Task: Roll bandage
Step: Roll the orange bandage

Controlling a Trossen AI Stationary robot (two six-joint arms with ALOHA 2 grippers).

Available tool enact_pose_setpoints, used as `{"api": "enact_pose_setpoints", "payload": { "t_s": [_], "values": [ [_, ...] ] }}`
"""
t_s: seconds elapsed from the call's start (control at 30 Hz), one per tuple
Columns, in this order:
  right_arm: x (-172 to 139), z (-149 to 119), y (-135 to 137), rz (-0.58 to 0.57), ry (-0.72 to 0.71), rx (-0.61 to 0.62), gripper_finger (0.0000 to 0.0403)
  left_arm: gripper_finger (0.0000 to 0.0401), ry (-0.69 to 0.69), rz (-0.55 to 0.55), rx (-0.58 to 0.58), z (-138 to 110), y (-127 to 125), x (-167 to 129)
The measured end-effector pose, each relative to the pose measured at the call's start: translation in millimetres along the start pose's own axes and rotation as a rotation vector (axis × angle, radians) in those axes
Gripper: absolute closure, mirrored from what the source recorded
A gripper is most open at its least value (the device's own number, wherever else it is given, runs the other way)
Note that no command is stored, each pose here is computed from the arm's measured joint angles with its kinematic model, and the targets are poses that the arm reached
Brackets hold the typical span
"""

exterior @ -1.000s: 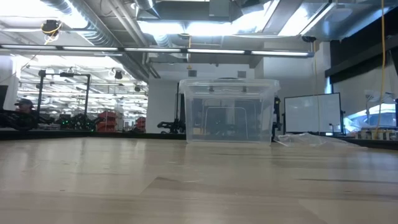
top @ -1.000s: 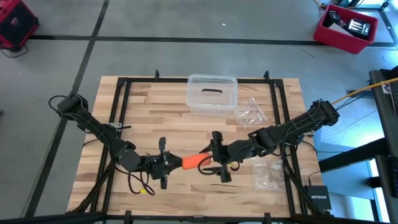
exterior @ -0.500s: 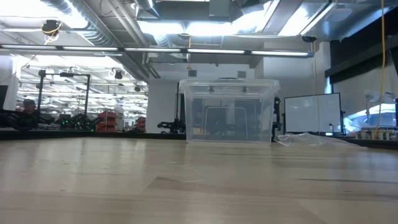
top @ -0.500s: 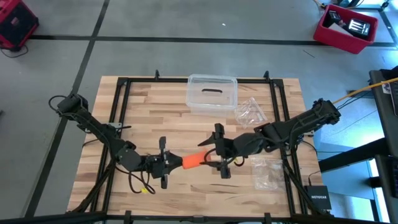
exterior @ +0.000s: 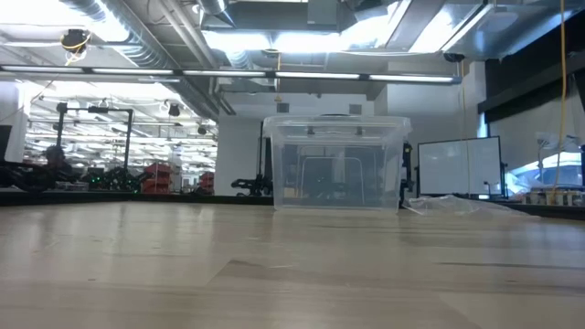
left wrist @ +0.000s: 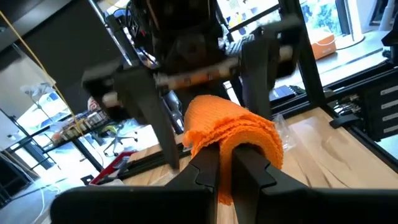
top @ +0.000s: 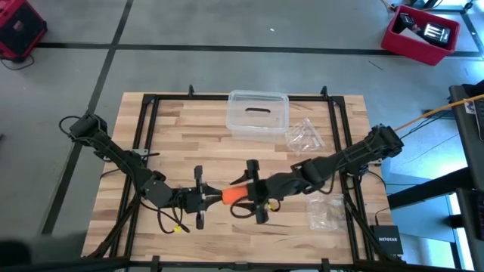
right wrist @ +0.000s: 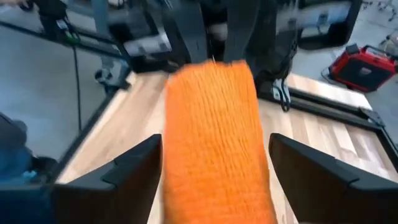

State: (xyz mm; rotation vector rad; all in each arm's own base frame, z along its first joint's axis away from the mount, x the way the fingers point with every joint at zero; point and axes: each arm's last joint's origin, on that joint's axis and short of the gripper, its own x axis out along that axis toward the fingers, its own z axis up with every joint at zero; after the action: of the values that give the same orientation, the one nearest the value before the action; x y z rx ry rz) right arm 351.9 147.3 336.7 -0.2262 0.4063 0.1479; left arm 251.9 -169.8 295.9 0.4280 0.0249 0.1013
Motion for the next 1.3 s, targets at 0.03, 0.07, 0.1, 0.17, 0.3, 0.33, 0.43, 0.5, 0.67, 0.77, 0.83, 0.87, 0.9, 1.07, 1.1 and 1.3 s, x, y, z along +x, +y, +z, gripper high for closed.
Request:
{"api": "enact_pose_setpoints", "payload": {
  "t_s": [0.03,0.07,0.1,0.17,0.3,0.33,0.43,0.5,0.67,0.77,0.83,0.87,0.9,1.07,1.1,1.3],
  "values": [
    [2.0,-1.7,0.5,0.006,0.009,-0.004,0.0107,0.0386,0.0,0.0,0.0,-0.1,0.0,0.0],
    [3.9,-2.5,0.0,0.009,0.01,-0.004,0.0107,0.0386,0.0,0.0,0.0,-0.1,0.0,0.0],
    [4.9,-2.6,-1.5,0.007,0.009,-0.006,0.0107,0.0386,0.0,0.001,-0.001,-0.1,0.1,0.1],
    [6.4,-3.8,-0.9,0.008,0.016,-0.008,0.0107,0.0386,-0.001,0.003,-0.007,0.1,0.3,0.1],
    [7.5,-6.1,-0.7,-0.005,0.035,-0.019,0.0107,0.0386,-0.002,0.003,-0.01,0.2,0.3,0.1],
    [7.3,-5.6,-1.1,-0.016,0.032,-0.023,0.0107,0.0386,-0.001,0.002,-0.009,0.1,0.3,0.1],
    [6.4,-3.8,-0.8,-0.025,0.017,-0.038,0.0107,0.0386,-0.001,0.004,-0.009,-0.1,0.6,0.5],
    [6.3,-3.1,-1.3,-0.037,0.012,-0.049,0.0107,0.0386,0.001,0.007,-0.013,-0.5,1.4,1.2],
    [6.0,-2.1,-1.9,-0.066,0.006,-0.086,0.0107,0.0386,0.005,0.014,-0.033,-1.1,2.5,2.2],
    [5.1,1.6,1.4,-0.052,-0.03,-0.111,0.0107,0.0386,0.005,0.018,-0.054,-1.4,4.0,3.3],
    [4.2,2.6,2.7,-0.08,-0.034,-0.156,0.0107,0.0386,0.005,0.018,-0.063,-1.6,4.2,3.5],
    [4.1,2.6,2.2,-0.105,-0.03,-0.168,0.0107,0.0386,0.006,0.019,-0.063,-1.6,4.2,3.5],
    [3.9,2.6,2.2,-0.124,-0.026,-0.177,0.0107,0.0386,0.007,0.021,-0.061,-1.7,4.3,3.6],
    [3.5,2.3,3.2,-0.132,-0.019,-0.207,0.0107,0.0386,0.01,0.024,-0.06,-1.9,4.4,3.7],
    [3.6,2.6,3.6,-0.114,-0.026,-0.209,0.0107,0.0386,0.008,0.021,-0.059,-1.9,4.3,3.6],
    [3.3,2.0,1.8,-0.168,-0.009,-0.226,0.0107,0.0386,0.01,0.021,-0.046,-2.0,3.7,3.1]
  ]
}}
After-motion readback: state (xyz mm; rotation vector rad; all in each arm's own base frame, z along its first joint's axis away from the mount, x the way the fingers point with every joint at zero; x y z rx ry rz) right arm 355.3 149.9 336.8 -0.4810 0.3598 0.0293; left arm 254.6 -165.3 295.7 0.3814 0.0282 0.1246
